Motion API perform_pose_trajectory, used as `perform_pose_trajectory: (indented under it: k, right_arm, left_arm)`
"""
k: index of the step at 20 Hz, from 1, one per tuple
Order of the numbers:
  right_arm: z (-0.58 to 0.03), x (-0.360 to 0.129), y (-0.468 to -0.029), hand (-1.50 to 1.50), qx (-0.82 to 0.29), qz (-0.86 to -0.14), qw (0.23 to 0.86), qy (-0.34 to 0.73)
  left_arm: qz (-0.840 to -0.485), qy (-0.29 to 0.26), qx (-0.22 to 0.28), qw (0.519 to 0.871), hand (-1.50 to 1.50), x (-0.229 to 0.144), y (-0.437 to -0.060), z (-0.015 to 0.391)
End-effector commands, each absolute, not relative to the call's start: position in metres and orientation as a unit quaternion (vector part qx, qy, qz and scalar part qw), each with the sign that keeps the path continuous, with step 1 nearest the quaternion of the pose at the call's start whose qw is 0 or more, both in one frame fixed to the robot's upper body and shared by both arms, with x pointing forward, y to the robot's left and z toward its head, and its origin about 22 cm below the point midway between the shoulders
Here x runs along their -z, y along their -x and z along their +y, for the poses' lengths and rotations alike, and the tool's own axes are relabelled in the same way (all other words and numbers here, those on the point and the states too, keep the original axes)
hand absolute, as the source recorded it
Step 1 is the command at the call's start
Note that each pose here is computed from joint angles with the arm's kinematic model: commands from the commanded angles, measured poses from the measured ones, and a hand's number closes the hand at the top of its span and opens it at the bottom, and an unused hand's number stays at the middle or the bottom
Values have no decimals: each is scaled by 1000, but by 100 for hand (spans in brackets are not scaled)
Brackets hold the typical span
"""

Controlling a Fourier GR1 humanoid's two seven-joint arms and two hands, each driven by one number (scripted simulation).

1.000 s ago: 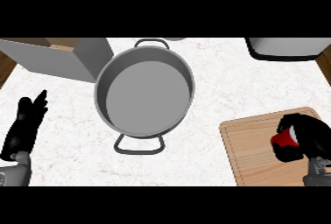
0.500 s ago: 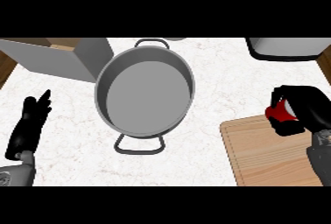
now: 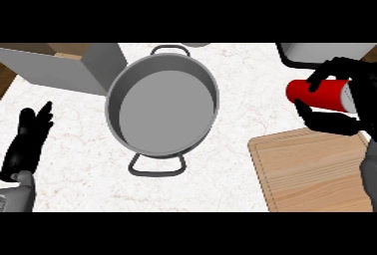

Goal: Pick the can from the cutting board and place it in the pot

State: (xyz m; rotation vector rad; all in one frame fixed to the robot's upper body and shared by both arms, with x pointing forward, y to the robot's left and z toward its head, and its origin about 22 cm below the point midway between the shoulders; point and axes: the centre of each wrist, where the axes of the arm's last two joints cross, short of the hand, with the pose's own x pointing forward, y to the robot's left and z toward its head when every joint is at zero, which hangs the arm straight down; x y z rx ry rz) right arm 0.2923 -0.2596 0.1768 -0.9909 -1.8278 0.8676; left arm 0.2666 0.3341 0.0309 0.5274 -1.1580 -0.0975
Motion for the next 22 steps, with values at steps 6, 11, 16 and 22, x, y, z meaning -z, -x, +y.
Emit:
perform_pose_trajectory:
  k: [6,11,16,22]
  right_arm:
    - [-192,-265,-264,150,-324,-794,369,359]
    - [-148,-291,-268,150,-360,-781,390,330]
    - [-113,-322,-286,150,-370,-760,426,323]
    - [-56,-293,-330,150,-401,-735,460,295]
  left_arm:
    - [-536,-246,48,806,0,-20,-257,341]
    - [-548,-241,52,799,0,-38,-262,315]
    - [-542,-242,51,803,0,-29,-256,333]
    - [-546,-225,51,806,0,-24,-258,337]
